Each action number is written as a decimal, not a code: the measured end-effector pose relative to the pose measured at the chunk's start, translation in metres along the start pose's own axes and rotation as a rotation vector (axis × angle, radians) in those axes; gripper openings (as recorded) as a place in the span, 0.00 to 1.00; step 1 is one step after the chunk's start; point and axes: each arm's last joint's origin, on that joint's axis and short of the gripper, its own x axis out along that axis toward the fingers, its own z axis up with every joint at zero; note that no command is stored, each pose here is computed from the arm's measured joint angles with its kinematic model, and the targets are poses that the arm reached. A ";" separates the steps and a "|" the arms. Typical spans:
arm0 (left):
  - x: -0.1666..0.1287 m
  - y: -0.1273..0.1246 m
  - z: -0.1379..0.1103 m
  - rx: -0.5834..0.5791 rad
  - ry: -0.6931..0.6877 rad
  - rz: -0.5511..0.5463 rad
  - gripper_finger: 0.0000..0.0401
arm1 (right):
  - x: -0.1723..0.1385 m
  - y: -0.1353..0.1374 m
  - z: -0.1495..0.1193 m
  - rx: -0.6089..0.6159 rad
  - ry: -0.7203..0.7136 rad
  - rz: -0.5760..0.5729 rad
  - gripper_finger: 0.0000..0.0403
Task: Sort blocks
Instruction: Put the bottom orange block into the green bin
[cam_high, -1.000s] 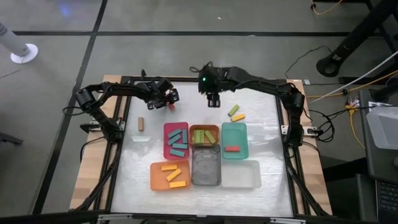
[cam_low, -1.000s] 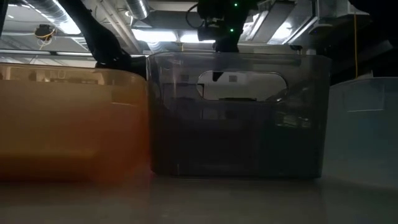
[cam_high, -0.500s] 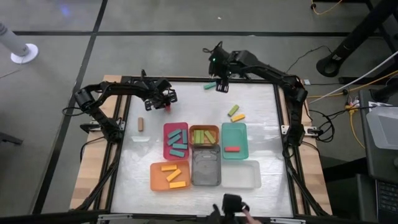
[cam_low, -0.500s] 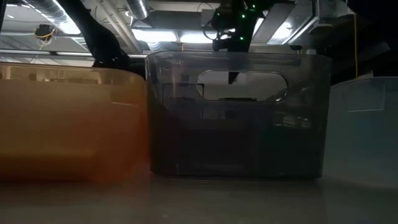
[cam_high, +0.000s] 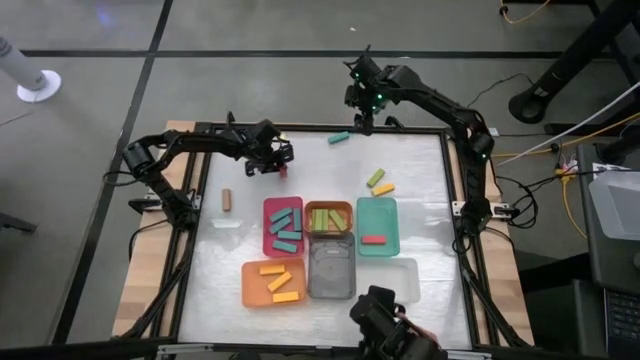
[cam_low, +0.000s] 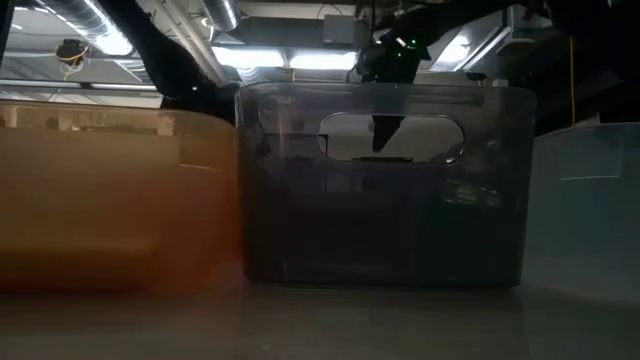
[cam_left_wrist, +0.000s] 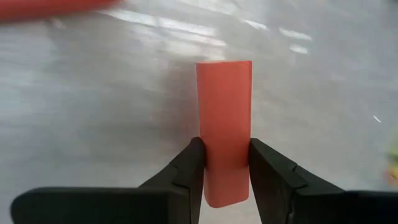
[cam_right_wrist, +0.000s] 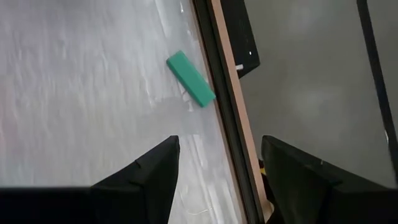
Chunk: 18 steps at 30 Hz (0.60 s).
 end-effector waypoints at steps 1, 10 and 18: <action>-0.002 -0.003 0.001 0.009 0.008 -0.018 0.23 | 0.002 0.000 0.000 0.001 0.006 0.002 0.56; -0.008 -0.036 0.006 0.081 0.032 -0.359 0.24 | 0.005 -0.002 -0.002 0.010 -0.002 0.052 0.56; -0.020 -0.079 -0.021 0.238 -0.024 -0.700 0.24 | 0.005 -0.001 -0.002 0.009 -0.015 0.070 0.56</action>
